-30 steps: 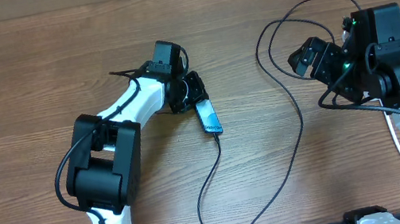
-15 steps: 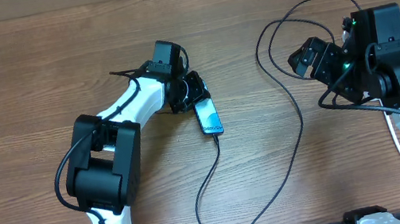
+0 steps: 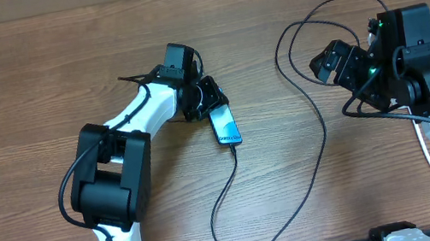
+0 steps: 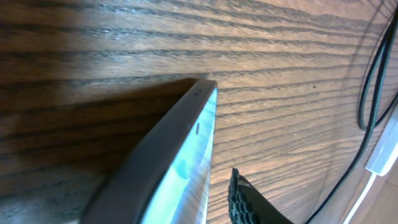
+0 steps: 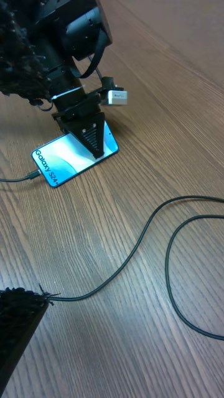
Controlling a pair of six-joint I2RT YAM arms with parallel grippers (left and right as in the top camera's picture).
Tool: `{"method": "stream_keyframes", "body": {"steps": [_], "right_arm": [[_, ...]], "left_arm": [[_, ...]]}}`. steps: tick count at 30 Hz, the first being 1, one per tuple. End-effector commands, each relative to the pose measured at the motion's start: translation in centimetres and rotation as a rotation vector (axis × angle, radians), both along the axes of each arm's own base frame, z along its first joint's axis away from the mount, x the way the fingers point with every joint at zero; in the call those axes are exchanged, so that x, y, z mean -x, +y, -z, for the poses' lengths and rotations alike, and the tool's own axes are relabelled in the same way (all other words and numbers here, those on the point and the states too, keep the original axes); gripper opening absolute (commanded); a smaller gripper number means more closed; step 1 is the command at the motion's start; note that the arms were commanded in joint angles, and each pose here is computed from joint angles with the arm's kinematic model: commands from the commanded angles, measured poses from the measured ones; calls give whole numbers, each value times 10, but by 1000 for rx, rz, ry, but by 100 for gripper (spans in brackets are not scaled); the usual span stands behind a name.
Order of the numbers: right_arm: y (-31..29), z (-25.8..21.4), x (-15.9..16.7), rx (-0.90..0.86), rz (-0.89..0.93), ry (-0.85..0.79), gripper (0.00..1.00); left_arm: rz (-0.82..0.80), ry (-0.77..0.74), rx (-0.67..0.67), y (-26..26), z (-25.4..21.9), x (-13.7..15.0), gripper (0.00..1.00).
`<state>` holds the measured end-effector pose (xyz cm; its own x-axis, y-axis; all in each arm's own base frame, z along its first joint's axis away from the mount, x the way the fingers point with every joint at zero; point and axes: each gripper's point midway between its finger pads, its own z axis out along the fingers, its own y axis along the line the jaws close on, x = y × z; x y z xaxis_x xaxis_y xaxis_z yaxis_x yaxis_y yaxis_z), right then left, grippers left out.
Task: Plug charger to phone and switch on socket
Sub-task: 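Set the phone flat on the table with the left gripper, then open the left gripper and lift it up away from the phone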
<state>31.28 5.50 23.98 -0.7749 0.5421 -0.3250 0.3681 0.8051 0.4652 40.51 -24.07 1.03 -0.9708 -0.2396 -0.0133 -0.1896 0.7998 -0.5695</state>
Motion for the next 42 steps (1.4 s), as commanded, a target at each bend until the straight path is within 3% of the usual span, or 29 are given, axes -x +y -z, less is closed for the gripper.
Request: {"method": "stream_keyframes", "body": {"steps": [1, 3, 7, 13, 17, 42], "right_arm": [[-3, -6, -1, 15, 4, -22, 100], [-3, -6, -1, 15, 4, -21, 100], [-3, -5, 0, 15, 4, -20, 100], [-3, -5, 0, 15, 4, -18, 100], [-3, -5, 0, 15, 4, -18, 100], [-4, -4, 2, 16, 5, -10, 100]], "left_arm": [[7, 2, -23, 2, 1, 4, 41], [7, 3, -23, 2, 1, 4, 43], [7, 4, -24, 2, 1, 5, 70], [7, 9, -26, 2, 2, 6, 80], [7, 9, -26, 2, 2, 6, 100], [-1, -4, -171, 27, 14, 6, 100]]}}
